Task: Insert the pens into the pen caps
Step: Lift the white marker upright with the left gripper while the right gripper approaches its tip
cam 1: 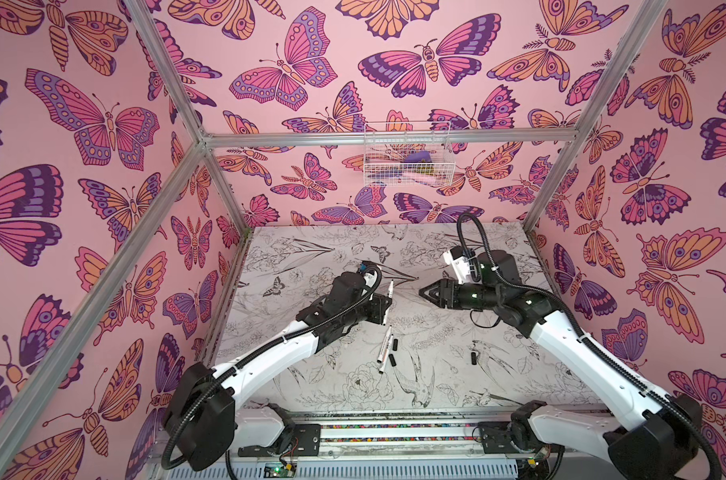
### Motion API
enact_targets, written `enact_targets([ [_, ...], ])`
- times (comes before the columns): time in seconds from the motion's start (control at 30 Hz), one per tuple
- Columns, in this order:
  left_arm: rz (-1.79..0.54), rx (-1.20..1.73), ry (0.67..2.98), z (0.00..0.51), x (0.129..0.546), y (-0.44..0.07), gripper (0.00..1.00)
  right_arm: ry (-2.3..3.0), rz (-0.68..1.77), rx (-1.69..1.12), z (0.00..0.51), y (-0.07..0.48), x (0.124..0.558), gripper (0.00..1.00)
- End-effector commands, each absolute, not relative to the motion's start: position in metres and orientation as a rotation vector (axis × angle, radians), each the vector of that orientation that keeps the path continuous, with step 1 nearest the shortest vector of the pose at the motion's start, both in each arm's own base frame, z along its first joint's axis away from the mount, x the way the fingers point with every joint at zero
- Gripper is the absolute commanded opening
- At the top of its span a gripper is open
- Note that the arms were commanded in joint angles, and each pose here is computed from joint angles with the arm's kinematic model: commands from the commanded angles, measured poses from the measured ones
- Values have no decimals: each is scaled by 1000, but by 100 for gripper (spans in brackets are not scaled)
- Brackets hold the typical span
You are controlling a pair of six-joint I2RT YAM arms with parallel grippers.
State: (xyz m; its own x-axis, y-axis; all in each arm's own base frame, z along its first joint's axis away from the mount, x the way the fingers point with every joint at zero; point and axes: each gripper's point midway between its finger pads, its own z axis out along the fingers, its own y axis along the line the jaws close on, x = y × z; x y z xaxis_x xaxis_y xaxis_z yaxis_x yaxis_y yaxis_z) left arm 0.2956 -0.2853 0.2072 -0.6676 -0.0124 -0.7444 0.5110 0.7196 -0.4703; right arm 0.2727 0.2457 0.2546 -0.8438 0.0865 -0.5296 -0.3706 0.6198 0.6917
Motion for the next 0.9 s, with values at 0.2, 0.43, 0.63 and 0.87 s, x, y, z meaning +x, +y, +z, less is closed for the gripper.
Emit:
enact_targets([
  [0.2, -994, 425, 2019, 229, 279, -299, 0, 2246, 1233, -274, 265, 284, 283, 55],
  [0.43, -1005, 451, 1994, 234, 273, -301, 0, 2263, 1216, -277, 258, 293, 295, 52],
  [0.63, -1020, 468, 2009, 229, 270, -305, 0, 2235, 1258, -282, 265, 300, 298, 50],
  [0.87, -1034, 483, 2001, 231, 268, -309, 0, 2252, 1257, -277, 259, 306, 302, 45],
])
